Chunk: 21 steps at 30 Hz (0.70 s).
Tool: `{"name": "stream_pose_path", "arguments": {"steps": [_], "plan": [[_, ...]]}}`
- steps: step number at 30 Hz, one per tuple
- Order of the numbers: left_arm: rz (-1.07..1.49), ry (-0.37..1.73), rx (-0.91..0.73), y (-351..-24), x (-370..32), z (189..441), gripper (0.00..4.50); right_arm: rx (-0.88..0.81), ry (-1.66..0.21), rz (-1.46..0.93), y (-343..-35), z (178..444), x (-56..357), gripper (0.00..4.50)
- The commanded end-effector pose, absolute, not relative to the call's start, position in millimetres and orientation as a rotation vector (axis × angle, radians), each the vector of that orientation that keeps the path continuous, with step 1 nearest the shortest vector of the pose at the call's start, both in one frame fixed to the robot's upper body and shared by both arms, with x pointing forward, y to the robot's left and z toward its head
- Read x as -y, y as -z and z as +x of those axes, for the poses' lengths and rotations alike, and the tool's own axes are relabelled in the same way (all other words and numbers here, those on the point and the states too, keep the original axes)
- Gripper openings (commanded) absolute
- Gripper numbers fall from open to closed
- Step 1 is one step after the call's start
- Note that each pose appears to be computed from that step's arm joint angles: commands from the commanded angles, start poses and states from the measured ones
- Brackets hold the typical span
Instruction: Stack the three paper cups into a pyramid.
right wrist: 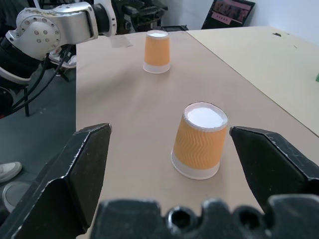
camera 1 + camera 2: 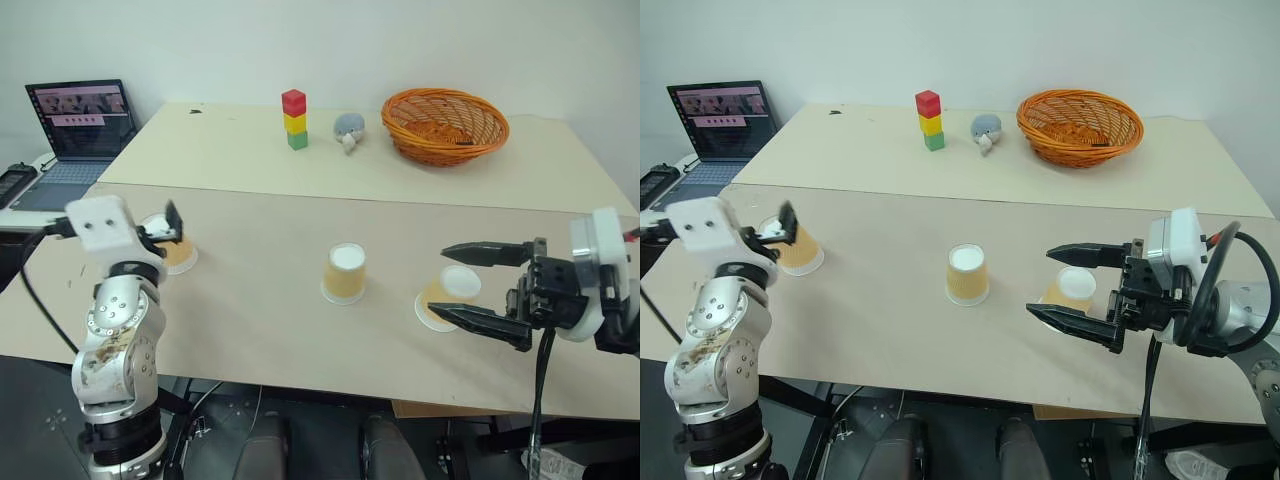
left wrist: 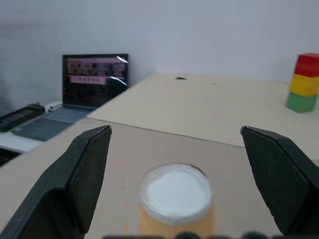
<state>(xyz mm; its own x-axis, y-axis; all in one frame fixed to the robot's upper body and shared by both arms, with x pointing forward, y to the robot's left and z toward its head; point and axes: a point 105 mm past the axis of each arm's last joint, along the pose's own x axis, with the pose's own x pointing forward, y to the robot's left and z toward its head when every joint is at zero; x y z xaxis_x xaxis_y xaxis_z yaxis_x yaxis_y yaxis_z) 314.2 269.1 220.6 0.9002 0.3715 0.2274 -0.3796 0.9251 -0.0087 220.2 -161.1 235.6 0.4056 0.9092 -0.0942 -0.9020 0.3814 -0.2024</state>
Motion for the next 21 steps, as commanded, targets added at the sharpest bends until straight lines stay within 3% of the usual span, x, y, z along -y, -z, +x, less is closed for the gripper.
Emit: {"name": "stream_pose_path", "arguments": {"steps": [1, 8, 13, 21], "plan": [[0.041, -0.461, 0.218, -219, -284, 316, 4.42, 0.1, -1.164, -0.241, -248, 217, 159, 4.5], [0.019, -0.385, 0.153, -201, -275, 327, 4.42, 0.115, -1.157, -0.238, -253, 217, 161, 4.5], [0.018, -0.343, 0.211, -215, -263, 333, 4.42, 0.122, -1.15, -0.237, -254, 216, 163, 4.5], [0.006, -0.33, 0.193, -208, -258, 339, 4.42, 0.122, -1.13, -0.225, -253, 214, 167, 4.5]]}}
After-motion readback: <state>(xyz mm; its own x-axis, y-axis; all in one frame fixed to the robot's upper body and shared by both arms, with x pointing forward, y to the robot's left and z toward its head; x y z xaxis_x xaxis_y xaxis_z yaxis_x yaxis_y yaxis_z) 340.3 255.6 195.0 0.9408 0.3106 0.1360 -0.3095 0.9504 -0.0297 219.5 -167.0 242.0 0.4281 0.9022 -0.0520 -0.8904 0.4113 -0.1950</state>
